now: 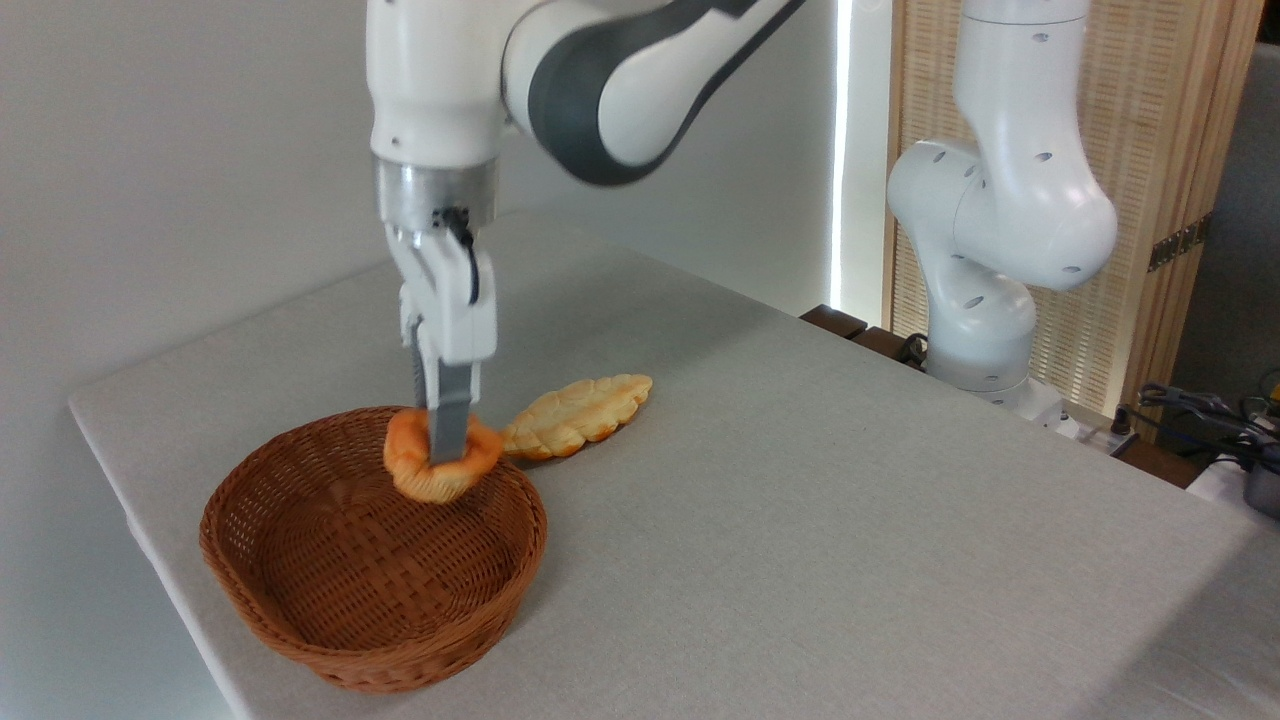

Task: Put bread into the basket
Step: 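Lift the orange roll and carry it over the wicker basket, then lower the held roll into the basket, then open the gripper and raise it away from the basket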

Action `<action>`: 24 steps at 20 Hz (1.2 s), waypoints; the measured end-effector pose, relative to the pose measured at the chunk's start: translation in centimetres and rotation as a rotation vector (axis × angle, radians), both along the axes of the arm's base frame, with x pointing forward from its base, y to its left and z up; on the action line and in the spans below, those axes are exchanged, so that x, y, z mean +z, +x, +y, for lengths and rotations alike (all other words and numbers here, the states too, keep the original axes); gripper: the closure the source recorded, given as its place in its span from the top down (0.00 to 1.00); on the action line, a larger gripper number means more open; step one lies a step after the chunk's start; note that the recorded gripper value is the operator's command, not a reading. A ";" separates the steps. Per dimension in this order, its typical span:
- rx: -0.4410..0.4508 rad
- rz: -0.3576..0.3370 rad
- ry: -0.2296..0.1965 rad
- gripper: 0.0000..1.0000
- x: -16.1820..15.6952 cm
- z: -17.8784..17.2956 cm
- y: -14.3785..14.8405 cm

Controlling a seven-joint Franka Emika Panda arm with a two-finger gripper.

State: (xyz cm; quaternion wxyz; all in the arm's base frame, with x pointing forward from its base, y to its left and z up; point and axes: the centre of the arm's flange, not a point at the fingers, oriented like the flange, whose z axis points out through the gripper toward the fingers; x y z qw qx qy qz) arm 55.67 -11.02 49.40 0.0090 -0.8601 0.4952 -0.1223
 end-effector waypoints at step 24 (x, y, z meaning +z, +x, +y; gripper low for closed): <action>0.160 0.011 -0.046 1.00 6.6 -0.1 -0.9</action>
